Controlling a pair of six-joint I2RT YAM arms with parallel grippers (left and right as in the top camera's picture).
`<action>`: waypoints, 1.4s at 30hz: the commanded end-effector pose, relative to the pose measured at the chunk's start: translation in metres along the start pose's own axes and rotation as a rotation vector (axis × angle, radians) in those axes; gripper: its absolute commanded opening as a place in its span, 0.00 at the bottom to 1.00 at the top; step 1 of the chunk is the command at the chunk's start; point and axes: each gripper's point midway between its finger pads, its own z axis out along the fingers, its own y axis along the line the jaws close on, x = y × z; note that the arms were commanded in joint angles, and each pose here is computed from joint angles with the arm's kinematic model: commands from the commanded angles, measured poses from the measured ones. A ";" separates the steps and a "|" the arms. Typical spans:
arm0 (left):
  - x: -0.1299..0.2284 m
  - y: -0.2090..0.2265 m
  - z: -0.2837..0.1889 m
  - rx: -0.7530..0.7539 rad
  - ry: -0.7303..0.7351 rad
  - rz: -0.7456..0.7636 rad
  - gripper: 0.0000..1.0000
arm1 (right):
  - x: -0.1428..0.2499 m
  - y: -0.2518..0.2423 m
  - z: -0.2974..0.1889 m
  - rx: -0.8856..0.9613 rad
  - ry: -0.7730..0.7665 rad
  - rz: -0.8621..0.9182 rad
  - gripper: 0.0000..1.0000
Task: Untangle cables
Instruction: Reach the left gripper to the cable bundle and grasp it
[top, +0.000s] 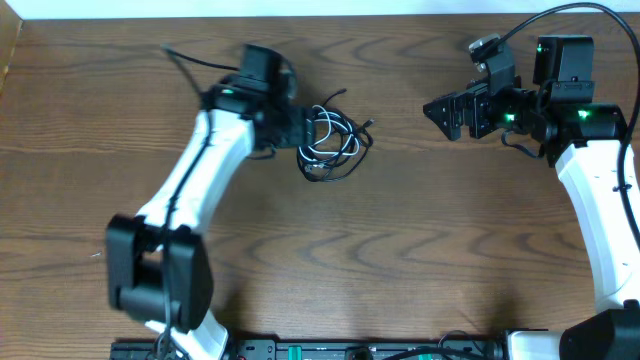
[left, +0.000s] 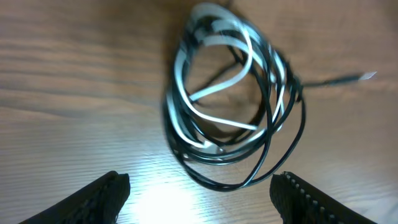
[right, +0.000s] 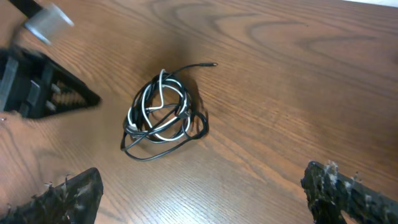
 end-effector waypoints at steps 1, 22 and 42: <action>0.013 -0.021 0.019 0.017 0.055 0.073 0.78 | -0.004 -0.002 0.000 0.022 0.001 0.006 0.99; 0.052 -0.033 0.088 -0.011 0.218 0.215 0.42 | 0.002 -0.007 0.003 0.037 0.026 0.020 0.99; 0.063 -0.040 0.092 0.005 0.227 0.229 0.07 | 0.003 -0.007 0.003 0.040 0.029 0.021 0.99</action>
